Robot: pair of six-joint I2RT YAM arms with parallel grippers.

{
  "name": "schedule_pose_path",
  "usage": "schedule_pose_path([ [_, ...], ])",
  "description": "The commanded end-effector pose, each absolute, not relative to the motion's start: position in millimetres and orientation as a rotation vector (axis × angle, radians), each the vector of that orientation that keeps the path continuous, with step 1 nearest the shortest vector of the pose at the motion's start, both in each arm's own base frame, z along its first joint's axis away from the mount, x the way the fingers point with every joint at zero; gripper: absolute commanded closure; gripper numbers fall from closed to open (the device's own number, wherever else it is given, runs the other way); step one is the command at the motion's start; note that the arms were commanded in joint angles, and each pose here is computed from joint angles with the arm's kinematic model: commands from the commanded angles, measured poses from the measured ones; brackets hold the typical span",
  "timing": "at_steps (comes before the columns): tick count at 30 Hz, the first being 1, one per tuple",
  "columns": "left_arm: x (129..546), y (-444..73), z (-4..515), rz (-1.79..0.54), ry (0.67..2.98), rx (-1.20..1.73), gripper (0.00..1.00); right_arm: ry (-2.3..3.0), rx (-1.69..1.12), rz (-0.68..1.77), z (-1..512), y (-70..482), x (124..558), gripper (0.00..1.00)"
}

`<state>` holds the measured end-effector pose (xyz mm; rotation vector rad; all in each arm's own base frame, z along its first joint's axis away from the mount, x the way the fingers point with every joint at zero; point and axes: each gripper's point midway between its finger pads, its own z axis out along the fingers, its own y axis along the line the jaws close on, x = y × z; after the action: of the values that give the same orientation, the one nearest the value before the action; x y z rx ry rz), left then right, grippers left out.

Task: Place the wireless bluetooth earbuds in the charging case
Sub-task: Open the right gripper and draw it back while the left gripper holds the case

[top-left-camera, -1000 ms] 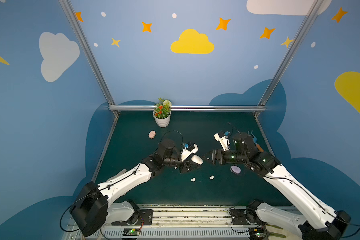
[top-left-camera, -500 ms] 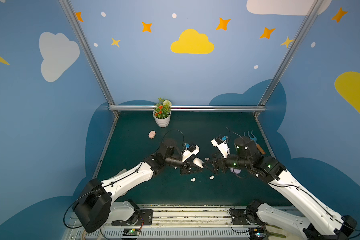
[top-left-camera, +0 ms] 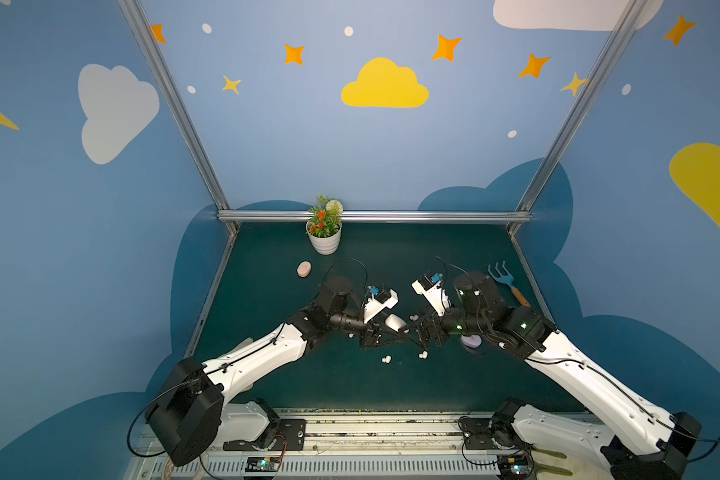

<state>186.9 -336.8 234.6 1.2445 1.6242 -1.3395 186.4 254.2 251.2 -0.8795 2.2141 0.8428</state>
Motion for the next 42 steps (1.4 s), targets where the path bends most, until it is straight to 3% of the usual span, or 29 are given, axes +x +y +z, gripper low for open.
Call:
schedule_pose_path([
  [1, 172.4, -338.7, 259.0, -1.372, 1.495, 1.300, 0.82, 2.255, -0.783, 0.720, 248.4, 242.2, 207.2, 0.06],
  [15, 167.0, -339.3, 260.5, -1.371, 1.477, 1.314, 0.83, 2.291, -0.625, 0.692, 254.9, 226.4, 230.7, 0.06],
  [33, 188.4, -333.0, 248.3, -1.279, 1.580, 1.188, 0.85, 2.340, -0.528, 0.785, 267.5, 218.4, 212.8, 0.04],
  [38, 191.7, -326.5, 248.0, -1.263, 1.598, 1.145, 0.85, 2.460, -0.388, 0.787, 248.8, 203.9, 200.4, 0.03],
  [42, 192.0, -321.1, 251.5, -1.242, 1.589, 1.103, 0.84, 2.598, -0.252, 0.802, 205.0, 197.9, 188.9, 0.03],
])
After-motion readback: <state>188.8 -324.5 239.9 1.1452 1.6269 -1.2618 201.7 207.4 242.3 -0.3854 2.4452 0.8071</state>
